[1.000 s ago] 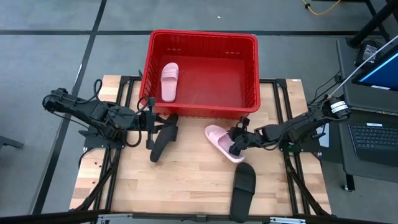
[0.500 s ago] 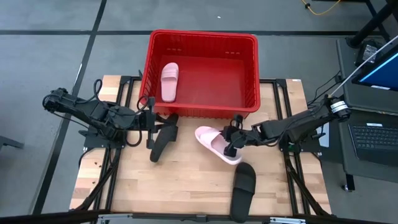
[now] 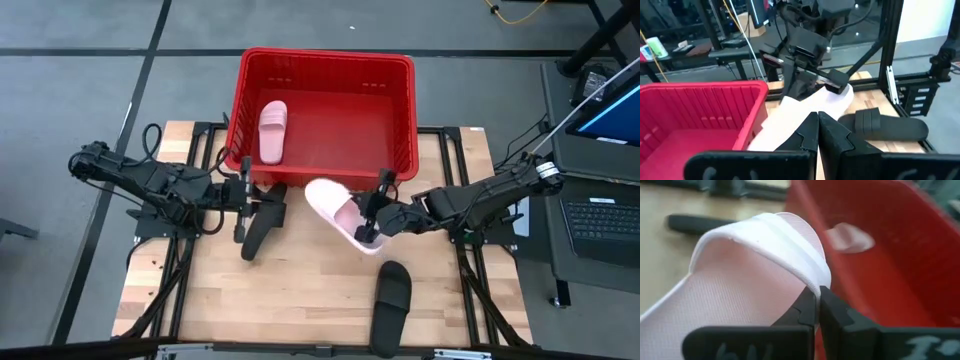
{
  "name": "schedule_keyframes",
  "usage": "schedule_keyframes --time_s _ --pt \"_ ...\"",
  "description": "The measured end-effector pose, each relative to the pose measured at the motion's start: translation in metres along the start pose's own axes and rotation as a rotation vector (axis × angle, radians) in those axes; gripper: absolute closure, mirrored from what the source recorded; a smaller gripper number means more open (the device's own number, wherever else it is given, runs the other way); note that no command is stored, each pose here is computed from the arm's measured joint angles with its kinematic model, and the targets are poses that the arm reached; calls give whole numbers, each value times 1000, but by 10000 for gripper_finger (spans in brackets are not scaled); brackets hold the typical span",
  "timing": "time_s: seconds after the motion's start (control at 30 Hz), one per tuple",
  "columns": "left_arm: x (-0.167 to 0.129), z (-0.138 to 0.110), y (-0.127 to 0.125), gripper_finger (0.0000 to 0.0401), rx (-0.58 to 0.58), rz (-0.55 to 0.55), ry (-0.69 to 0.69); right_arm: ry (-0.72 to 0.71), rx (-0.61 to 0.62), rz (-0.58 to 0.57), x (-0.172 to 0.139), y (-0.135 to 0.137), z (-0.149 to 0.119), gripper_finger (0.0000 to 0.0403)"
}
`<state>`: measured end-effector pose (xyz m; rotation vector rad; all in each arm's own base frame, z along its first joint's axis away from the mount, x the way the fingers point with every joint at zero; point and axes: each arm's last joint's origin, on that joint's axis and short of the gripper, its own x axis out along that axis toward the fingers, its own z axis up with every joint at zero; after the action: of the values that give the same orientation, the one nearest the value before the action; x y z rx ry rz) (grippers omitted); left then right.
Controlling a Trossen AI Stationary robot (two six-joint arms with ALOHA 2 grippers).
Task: Pick and place slides into bin
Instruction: Put the pink slipper into the red bin
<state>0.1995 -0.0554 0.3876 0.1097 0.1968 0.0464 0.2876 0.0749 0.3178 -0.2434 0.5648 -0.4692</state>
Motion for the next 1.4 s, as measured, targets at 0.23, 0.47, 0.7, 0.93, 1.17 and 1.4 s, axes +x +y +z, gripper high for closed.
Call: schedule_keyframes --time_s 0.23,0.47,0.7,0.93,1.17,1.4 --pt "1 10 -3 399 -30 -6 -98 -51 50 -194 -6 -9 12 391" --pt "19 12 -7 395 78 97 -137 -69 65 -285 -7 -12 13 391" --pt "42 8 -11 370 266 299 -89 -75 80 -297 -4 -15 15 391" --pt "51 6 -2 317 235 405 -72 -60 85 -332 3 -24 15 391" --pt "64 -1 3 274 217 433 -39 -23 99 -405 18 -44 15 391" --pt "86 -10 12 263 224 484 -9 1 146 -454 35 -65 15 391"
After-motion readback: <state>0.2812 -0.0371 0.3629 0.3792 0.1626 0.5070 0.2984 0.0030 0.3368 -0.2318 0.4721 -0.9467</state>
